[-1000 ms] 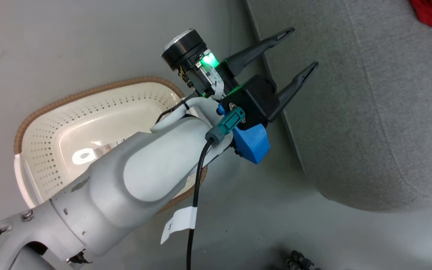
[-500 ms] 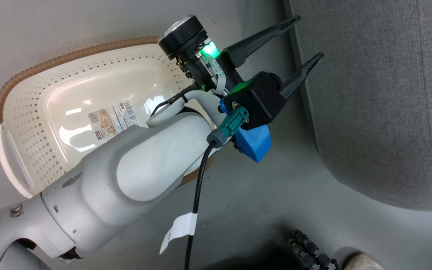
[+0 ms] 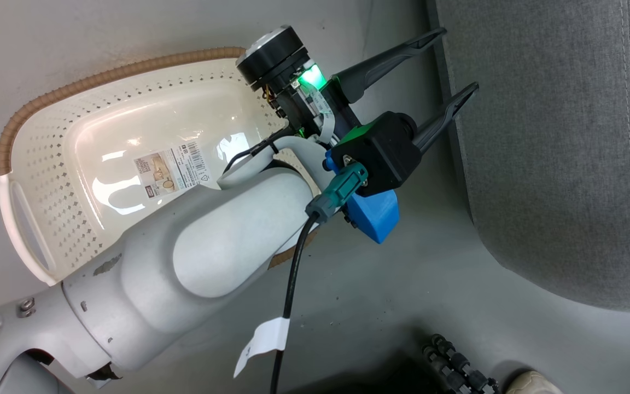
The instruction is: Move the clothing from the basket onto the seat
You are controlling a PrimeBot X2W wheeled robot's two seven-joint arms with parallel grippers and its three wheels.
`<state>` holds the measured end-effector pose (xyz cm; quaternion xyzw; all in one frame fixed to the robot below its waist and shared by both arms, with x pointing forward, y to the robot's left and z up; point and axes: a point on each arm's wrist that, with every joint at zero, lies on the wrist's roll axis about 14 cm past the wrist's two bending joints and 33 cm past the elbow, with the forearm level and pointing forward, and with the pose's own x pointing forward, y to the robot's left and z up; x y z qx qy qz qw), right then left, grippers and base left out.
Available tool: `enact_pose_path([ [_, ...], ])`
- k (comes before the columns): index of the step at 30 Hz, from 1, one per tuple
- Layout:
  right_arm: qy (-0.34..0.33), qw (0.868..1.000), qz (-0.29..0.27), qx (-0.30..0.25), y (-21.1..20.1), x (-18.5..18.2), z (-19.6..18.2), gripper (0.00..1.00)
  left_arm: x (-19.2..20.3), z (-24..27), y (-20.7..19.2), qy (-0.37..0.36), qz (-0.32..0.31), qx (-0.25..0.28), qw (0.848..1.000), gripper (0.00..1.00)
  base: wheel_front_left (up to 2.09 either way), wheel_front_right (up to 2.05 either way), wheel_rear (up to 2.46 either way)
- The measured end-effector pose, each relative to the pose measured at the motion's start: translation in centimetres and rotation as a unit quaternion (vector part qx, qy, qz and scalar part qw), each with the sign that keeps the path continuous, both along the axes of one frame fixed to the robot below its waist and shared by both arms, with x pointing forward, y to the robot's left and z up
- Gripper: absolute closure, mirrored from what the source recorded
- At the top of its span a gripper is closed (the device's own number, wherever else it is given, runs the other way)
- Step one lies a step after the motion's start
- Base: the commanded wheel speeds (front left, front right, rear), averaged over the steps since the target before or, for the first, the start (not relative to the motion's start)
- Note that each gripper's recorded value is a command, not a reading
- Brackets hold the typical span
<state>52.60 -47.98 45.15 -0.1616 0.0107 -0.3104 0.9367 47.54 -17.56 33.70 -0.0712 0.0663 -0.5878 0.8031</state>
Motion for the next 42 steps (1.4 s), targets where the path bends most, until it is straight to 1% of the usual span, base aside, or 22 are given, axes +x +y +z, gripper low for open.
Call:
enact_pose_path([
  [1,-0.006,1.000,0.003,0.000,0.3,0.1,0.2,0.00,-0.1,0.0,0.0,0.000,-0.001,0.001,1.000,0.00,0.00,0.00,0.00],
  [5,-0.019,1.000,0.008,-0.005,1.0,-0.8,1.1,0.00,0.2,1.0,0.1,-0.009,0.005,-0.005,1.000,0.00,0.00,0.00,0.00],
  [11,-0.021,1.000,0.007,-0.014,1.9,-4.3,2.4,0.00,0.3,3.4,0.1,-0.023,0.016,-0.019,0.999,0.00,0.00,0.00,0.00],
  [15,-0.034,0.999,0.010,-0.023,2.6,-6.1,4.3,0.00,0.6,5.3,0.5,-0.027,0.038,-0.027,0.999,0.00,0.00,0.00,0.00],
  [18,-0.049,0.998,0.033,-0.030,3.9,-6.3,6.1,0.00,0.9,6.8,1.1,-0.029,0.061,-0.031,0.997,0.00,0.00,0.00,0.00],
  [22,-0.071,0.994,0.080,-0.033,6.6,-5.5,8.4,0.00,1.6,9.1,2.5,-0.034,0.101,-0.035,0.994,0.00,0.00,0.00,0.00],
  [25,-0.085,0.989,0.119,-0.031,8.9,-4.8,9.8,0.00,2.6,12.2,3.9,-0.050,0.141,-0.056,0.987,0.00,0.00,0.00,0.00],
  [26,-0.091,0.987,0.130,-0.028,9.6,-4.6,10.2,0.00,2.8,13.1,4.6,-0.054,0.156,-0.062,0.984,0.00,0.00,0.00,0.00],
  [27,-0.099,0.982,0.157,-0.022,11.4,-4.0,10.7,0.00,3.4,14.4,6.3,-0.062,0.188,-0.065,0.978,0.00,0.00,0.00,0.00],
  [29,-0.107,0.977,0.186,-0.012,13.4,-3.4,11.0,0.00,3.9,15.8,8.4,-0.073,0.225,-0.070,0.969,0.00,0.00,0.00,0.00],
  [35,-0.119,0.957,0.264,0.014,19.4,-1.9,11.7,0.00,4.9,18.3,15.6,-0.104,0.334,-0.061,0.935,0.00,0.00,0.00,0.00],
  [39,-0.130,0.943,0.302,0.038,22.9,-1.5,12.2,0.00,4.6,19.4,20.0,-0.119,0.391,-0.051,0.911,0.00,0.00,0.00,0.00],
  [40,-0.133,0.940,0.310,0.044,23.6,-1.5,12.3,0.00,4.4,19.6,21.0,-0.122,0.402,-0.049,0.906,0.00,0.00,0.00,0.00],
  [41,-0.135,0.935,0.324,0.054,25.0,-1.5,12.4,0.00,3.9,19.9,22.7,-0.125,0.422,-0.043,0.897,0.00,0.00,0.00,0.00],
  [42,-0.135,0.932,0.330,0.059,25.6,-1.6,12.4,0.00,3.5,19.9,23.5,-0.126,0.431,-0.040,0.892,0.00,0.00,0.00,0.00],
])
